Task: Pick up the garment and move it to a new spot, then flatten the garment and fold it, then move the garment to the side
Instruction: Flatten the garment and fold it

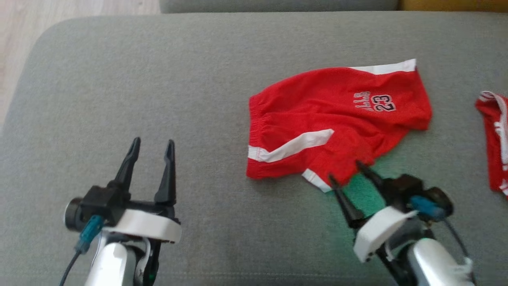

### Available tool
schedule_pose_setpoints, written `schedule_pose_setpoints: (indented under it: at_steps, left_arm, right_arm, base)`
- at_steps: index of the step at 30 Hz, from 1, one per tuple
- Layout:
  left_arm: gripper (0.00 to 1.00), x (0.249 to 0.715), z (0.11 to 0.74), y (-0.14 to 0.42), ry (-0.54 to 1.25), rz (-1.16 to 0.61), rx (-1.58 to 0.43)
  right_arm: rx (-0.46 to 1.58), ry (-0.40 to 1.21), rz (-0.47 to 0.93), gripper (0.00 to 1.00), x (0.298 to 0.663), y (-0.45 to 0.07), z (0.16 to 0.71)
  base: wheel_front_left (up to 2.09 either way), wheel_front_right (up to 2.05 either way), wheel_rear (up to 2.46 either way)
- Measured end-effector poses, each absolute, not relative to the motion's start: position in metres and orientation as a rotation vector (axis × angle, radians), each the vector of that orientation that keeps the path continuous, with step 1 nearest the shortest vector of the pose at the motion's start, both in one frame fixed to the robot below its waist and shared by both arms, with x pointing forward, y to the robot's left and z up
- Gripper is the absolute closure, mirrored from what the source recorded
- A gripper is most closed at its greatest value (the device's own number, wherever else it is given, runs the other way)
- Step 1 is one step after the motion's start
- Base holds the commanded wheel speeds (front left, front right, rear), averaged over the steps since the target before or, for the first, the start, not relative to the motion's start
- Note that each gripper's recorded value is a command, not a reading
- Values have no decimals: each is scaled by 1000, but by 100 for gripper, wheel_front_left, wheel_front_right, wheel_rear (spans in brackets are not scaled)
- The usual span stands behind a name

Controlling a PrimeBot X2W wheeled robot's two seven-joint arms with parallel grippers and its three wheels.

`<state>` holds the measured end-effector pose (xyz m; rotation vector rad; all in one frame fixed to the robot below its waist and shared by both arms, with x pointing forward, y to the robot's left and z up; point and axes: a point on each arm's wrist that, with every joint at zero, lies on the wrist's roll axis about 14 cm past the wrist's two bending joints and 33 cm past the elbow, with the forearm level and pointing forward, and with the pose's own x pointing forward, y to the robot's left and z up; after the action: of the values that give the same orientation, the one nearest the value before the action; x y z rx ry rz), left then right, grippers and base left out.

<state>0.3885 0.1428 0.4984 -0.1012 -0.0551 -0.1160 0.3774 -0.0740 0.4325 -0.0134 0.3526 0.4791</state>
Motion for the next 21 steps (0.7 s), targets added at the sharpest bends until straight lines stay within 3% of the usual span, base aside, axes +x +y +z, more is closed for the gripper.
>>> schedule_pose_setpoints:
  at_steps: [5,11,12,13,14,21]
  left_arm:
    - [0,392,499,150,-57,-99,-97]
    - [0,393,495,158,-46,-74,-90]
    - [0,393,494,159,-42,-72,-90]
    - [0,393,493,159,-40,-71,-90]
    - [0,393,493,159,-39,-71,-91]
    - [0,397,491,152,-36,-89,-98]
  right_arm:
    - [-81,456,614,0,371,-41,398]
    - [-139,563,637,0,373,-39,362]
    - [-139,568,635,36,375,-38,361]
    - [-135,565,636,64,378,-36,361]
    - [-131,562,634,100,380,-35,361]
    - [-57,464,583,100,394,-42,383]
  base:
    - [0,0,0]
    - [0,0,0]
    - [0,0,0]
    - [0,0,0]
    - [0,0,0]
    - [0,0,0]
